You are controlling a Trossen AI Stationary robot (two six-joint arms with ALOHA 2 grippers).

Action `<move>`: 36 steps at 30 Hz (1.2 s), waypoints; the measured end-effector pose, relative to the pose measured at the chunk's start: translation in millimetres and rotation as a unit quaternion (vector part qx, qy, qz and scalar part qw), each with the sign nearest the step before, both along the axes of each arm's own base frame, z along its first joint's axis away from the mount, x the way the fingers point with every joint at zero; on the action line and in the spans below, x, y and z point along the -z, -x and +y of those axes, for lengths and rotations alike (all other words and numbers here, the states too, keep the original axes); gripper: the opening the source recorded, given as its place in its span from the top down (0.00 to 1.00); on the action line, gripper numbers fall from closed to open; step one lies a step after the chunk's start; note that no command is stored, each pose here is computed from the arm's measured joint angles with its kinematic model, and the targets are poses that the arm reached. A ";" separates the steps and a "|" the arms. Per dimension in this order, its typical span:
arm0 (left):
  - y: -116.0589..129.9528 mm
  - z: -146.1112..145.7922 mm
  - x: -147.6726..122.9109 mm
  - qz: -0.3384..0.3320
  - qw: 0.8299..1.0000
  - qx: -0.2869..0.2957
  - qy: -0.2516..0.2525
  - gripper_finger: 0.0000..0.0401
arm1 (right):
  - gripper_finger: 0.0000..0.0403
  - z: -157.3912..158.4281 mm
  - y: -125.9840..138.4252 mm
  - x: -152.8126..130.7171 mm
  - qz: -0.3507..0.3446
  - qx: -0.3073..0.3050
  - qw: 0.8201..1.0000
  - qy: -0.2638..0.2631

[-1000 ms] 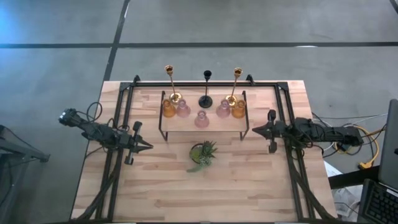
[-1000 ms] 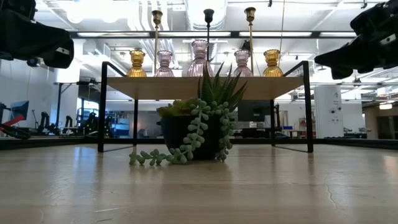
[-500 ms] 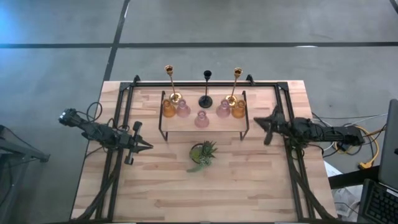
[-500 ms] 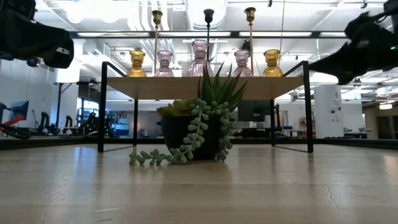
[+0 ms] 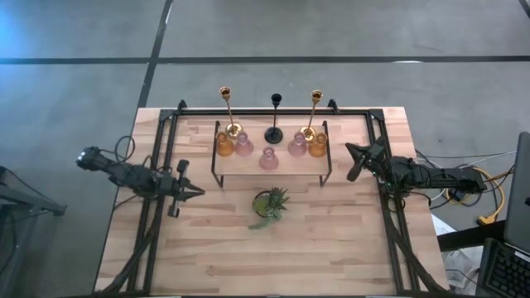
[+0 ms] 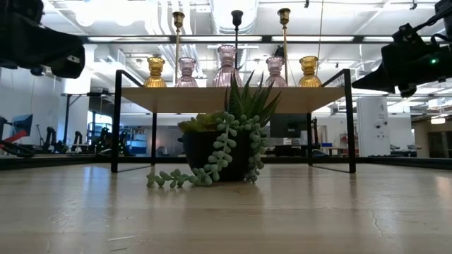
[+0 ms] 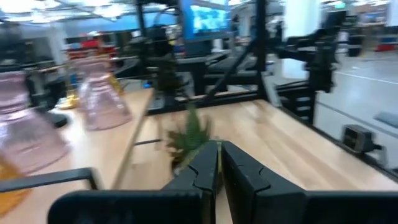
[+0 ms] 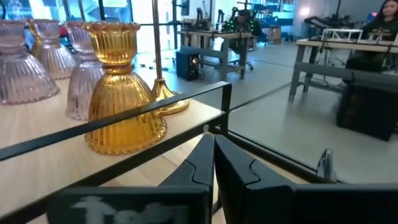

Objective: Pick & Place candle stick holders
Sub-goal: Return to Home Position

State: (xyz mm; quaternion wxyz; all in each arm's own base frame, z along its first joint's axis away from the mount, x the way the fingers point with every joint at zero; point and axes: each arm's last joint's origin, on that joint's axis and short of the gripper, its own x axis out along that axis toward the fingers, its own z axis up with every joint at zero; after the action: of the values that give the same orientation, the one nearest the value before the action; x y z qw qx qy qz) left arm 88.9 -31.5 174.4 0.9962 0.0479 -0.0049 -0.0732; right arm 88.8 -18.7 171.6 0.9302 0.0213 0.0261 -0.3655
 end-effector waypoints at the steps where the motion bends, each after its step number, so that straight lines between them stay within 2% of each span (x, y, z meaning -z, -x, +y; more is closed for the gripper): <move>1: -0.6 1.8 0.0 0.000 1.000 -0.010 0.000 0.94 | 0.98 0.0 0.0 0.1 0.002 0.000 1.000 0.002; 5: -3.3 11.8 0.0 0.001 0.997 -0.063 0.032 0.94 | 0.98 0.0 -0.2 0.3 0.005 -0.001 1.000 0.004; 8: -6.9 19.5 3.3 -0.024 0.995 -0.089 0.028 0.94 | 0.98 0.0 -0.2 0.2 0.006 -0.001 1.000 0.005; 15: -8.2 28.4 5.8 -0.010 0.999 -0.033 0.034 0.94 | 0.98 0.0 -0.2 0.3 0.006 -0.001 1.000 0.005; 36: -8.4 29.9 6.2 -0.010 0.999 -0.035 0.039 0.94 | 0.98 0.0 -0.2 0.2 0.006 -0.001 1.000 0.004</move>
State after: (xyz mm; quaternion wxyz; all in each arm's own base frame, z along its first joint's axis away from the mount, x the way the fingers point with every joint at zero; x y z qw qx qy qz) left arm 97.3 -1.6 168.2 0.9991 0.0094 -0.0156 -0.0380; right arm 89.1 -18.6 171.4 0.9305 0.0154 0.0299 -0.3648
